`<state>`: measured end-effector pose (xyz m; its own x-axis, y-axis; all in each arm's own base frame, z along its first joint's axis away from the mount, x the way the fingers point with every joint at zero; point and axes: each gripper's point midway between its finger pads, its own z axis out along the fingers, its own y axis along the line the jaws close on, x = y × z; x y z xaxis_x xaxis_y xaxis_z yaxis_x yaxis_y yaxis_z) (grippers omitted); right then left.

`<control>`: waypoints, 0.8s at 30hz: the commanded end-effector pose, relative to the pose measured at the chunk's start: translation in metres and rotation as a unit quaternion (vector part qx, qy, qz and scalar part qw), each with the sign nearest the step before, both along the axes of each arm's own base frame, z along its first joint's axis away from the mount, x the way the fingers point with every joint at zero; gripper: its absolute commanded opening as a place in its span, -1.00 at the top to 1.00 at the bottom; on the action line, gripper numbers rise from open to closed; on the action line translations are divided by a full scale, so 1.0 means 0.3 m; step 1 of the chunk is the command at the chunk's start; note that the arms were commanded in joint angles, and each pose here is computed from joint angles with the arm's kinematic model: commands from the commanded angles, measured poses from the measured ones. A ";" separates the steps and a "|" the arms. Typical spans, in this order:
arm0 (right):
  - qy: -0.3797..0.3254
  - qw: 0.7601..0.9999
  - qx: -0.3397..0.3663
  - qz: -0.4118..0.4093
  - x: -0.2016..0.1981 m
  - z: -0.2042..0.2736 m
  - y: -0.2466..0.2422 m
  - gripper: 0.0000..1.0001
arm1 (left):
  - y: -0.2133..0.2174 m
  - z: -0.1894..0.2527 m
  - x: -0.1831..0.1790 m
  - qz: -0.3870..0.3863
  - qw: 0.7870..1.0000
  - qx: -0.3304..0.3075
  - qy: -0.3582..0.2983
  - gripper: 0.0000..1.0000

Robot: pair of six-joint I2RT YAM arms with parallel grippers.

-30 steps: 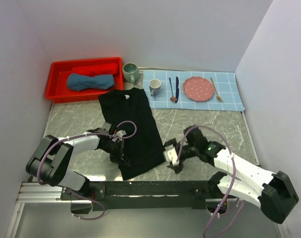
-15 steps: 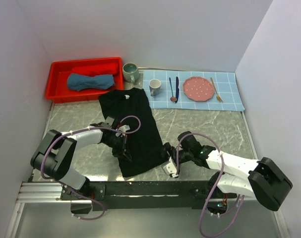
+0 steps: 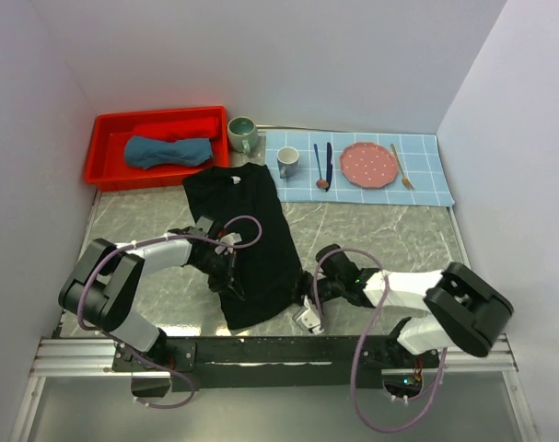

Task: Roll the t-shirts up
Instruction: Roll the T-shirt to the center of the board.

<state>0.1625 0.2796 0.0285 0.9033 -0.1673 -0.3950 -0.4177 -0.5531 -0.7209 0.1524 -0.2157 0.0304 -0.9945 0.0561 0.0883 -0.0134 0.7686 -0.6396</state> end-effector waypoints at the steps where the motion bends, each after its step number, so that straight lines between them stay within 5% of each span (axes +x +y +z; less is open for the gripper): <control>1: -0.007 0.994 -0.100 -0.030 0.022 -0.155 -0.089 -0.04 | -0.008 0.023 0.035 -0.007 0.999 -0.005 -0.033 0.98; 4: -0.003 0.995 -0.100 -0.026 0.016 -0.147 -0.087 -0.03 | 0.009 0.024 0.054 0.002 0.999 0.000 -0.045 0.98; 8: -0.047 0.998 -0.029 -0.012 -0.005 -0.090 -0.069 -0.36 | 0.026 0.017 0.063 0.011 0.999 -0.014 -0.036 0.98; 14: 0.005 0.998 -0.064 0.018 -0.078 -0.097 -0.100 -0.46 | 0.027 0.022 0.093 0.012 0.999 -0.019 -0.037 0.98; 24: -0.022 0.996 -0.077 0.034 -0.093 -0.158 -0.099 -0.64 | 0.020 0.029 0.085 0.006 0.999 -0.031 -0.031 0.98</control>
